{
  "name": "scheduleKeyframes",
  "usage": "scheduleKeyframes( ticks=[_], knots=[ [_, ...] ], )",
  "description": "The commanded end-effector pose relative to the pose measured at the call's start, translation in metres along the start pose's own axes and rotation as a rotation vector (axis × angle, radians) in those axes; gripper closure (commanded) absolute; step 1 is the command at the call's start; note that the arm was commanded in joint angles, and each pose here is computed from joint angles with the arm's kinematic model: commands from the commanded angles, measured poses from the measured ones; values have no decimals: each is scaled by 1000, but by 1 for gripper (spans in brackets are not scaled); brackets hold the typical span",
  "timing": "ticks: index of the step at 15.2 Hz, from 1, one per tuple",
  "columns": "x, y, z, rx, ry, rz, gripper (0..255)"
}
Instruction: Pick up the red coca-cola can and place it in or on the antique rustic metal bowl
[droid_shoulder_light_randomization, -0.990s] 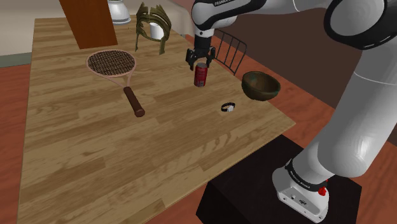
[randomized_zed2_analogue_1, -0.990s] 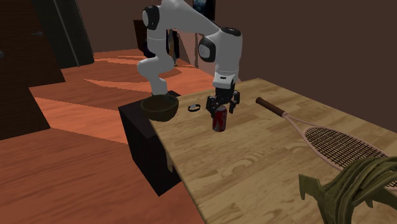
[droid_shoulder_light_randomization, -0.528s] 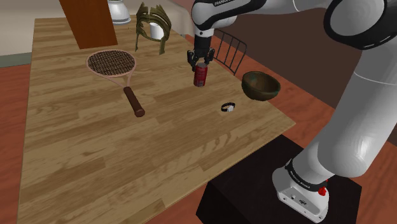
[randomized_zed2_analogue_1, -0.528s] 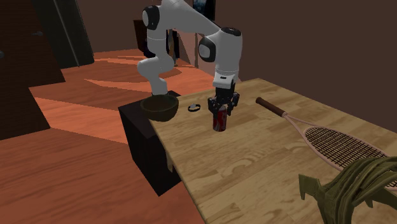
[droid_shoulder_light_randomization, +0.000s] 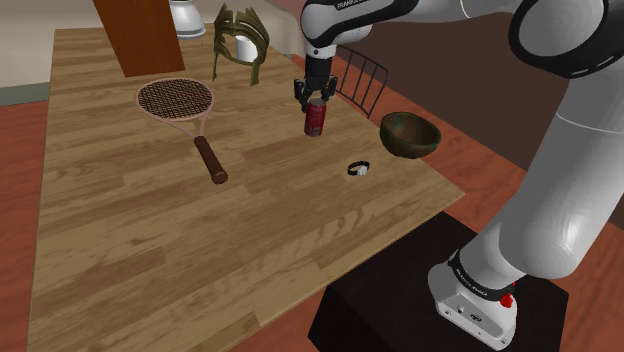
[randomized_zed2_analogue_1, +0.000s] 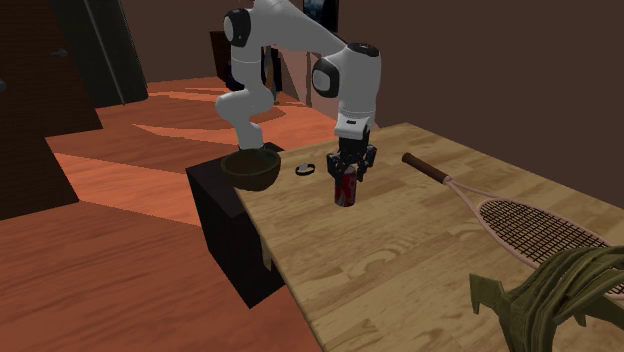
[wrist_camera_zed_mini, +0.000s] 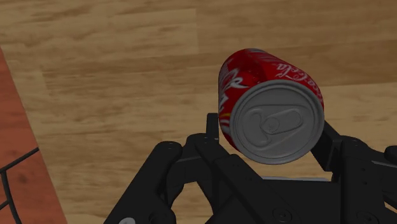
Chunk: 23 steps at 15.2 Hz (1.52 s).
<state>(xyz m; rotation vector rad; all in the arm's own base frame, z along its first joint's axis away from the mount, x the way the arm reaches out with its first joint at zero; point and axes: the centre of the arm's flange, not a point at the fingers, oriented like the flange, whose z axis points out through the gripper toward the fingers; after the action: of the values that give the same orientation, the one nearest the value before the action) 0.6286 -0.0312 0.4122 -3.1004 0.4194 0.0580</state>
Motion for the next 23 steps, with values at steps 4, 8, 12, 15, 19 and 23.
scheduleKeyframes(
  ticks=[4, 8, 12, 15, 19, 23],
  knots=[
    [-1, 1, -20, -1, -2, 1, 255],
    [-2, 0, -41, -1, -2, 1, 255],
    [-2, 0, -62, -1, -2, 1, 255],
    [-3, 0, -78, -1, -2, 1, 255],
    [-4, 0, -99, -1, -2, 1, 255],
    [-5, 0, -120, -1, -2, 1, 255]
  ],
)
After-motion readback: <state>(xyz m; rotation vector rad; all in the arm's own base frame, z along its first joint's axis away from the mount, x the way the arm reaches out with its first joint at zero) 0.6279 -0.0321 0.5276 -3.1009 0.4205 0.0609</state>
